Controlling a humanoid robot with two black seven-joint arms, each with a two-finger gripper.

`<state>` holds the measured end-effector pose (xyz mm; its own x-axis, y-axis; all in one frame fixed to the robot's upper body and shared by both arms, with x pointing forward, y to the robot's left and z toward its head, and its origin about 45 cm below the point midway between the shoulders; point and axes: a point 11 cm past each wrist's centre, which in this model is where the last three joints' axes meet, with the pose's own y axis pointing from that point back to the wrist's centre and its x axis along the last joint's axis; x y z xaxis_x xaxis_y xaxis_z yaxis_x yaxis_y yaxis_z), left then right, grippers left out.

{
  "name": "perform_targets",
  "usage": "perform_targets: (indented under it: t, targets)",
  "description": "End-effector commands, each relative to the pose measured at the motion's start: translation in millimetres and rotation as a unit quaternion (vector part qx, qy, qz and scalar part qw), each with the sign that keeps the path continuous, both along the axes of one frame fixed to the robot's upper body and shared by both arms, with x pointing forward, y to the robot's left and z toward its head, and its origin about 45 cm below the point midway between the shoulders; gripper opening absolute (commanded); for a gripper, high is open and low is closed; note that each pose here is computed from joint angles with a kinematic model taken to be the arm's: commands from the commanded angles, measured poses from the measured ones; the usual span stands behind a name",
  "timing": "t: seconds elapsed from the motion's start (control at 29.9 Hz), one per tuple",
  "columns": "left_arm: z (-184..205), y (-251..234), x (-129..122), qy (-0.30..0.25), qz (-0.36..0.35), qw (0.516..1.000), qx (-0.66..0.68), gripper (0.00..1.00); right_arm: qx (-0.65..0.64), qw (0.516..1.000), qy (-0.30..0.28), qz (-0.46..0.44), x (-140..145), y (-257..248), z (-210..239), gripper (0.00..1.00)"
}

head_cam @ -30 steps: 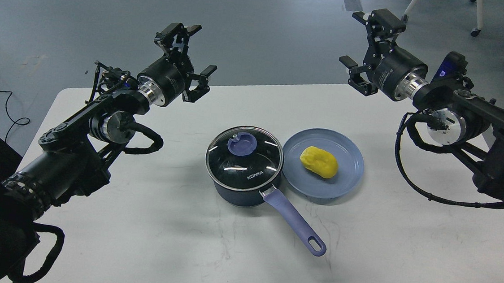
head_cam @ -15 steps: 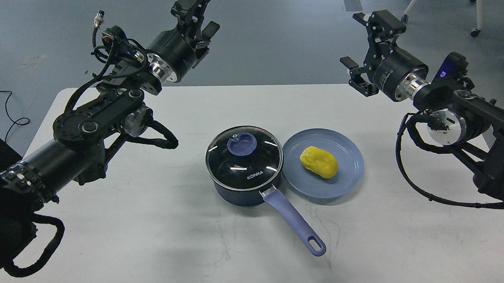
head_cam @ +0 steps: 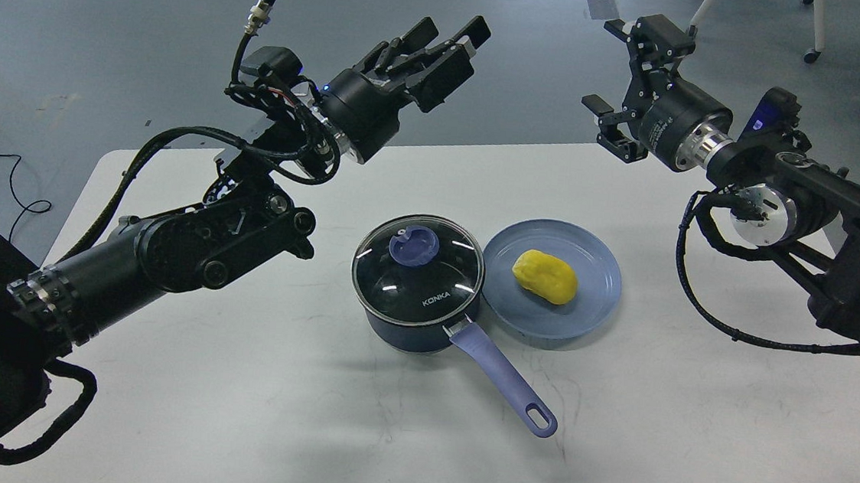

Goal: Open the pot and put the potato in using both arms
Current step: 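Move the left hand over the saucepan's glass lid, then lower the left hand and grasp the lid's knob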

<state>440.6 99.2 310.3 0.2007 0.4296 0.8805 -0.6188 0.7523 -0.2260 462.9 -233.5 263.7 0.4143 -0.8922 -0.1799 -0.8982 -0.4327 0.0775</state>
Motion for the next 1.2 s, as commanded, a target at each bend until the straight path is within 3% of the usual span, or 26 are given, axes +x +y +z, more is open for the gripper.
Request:
perform_targets:
  t: [0.0, 0.27, 0.33, 0.43, 0.7, 0.97, 1.17]
  targets:
    - [-12, -18, -16, -0.061, -0.067, 0.99, 0.105, 0.98, 0.001, 1.0, 0.002, -0.003, -1, -1, -2, 1.0]
    - [-33, -28, -33, -0.155, -0.128, 0.952, 0.229, 0.98, 0.016, 0.999, 0.009, -0.032, 1, -24, 1, 1.0]
    - [-41, -27, -38, -0.195, -0.148, 0.932, 0.268, 0.98, 0.041, 0.998, 0.033, -0.044, -2, -31, -7, 1.0]
    - [-53, -23, -42, -0.214, -0.162, 0.915, 0.302, 0.98, 0.052, 0.996, 0.048, -0.05, -4, -35, -14, 1.0]
    - [-80, 19, -30, -0.18, -0.116, 0.924, 0.317, 0.98, 0.051, 0.992, 0.087, -0.07, -22, -49, -54, 1.0]
    - [-99, 65, -32, -0.153, -0.086, 0.925, 0.337, 0.98, 0.051, 0.992, 0.092, -0.076, -25, -53, -60, 1.0]
    - [-111, 66, -42, -0.146, -0.096, 0.925, 0.337, 0.98, 0.05, 0.991, 0.093, -0.08, -25, -56, -61, 1.0]
